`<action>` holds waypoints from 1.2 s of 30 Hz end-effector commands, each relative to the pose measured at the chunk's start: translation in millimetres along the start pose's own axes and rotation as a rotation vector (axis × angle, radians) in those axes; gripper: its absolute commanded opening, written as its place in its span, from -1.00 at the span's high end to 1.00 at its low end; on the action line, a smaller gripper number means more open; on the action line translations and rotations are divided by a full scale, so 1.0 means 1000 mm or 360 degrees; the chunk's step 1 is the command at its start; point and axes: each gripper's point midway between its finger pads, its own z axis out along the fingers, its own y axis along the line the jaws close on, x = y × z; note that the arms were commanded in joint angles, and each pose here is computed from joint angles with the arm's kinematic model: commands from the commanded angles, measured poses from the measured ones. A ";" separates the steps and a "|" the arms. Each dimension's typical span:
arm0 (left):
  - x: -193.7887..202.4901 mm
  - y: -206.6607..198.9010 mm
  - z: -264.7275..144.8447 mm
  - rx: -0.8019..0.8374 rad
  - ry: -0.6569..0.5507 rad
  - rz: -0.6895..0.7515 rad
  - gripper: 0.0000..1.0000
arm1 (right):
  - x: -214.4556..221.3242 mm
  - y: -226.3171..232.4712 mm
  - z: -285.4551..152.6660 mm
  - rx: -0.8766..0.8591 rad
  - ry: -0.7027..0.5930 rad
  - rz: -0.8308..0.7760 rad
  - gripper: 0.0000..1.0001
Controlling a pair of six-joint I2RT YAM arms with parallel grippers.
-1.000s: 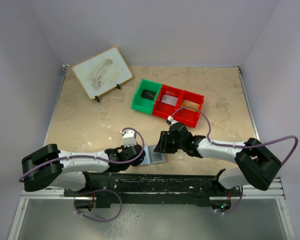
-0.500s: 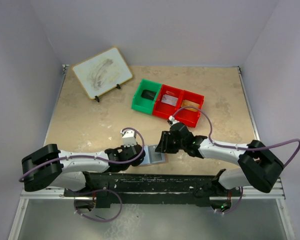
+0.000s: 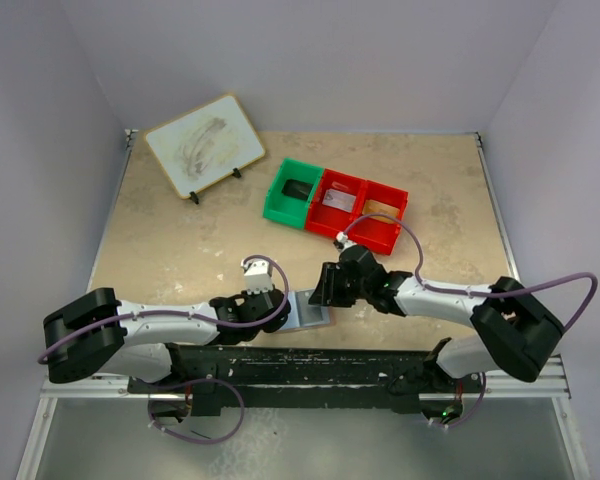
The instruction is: Take the credit cards out of the card holder
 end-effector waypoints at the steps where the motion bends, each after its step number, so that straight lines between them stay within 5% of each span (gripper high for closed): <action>1: 0.000 0.001 0.000 -0.0008 -0.0016 0.0001 0.99 | 0.002 0.006 0.005 -0.0064 0.0006 0.0005 0.12; 36: -0.003 -0.003 0.001 -0.0009 -0.0029 0.0011 1.00 | -0.002 0.064 -0.024 -0.0546 -0.0020 0.0071 0.14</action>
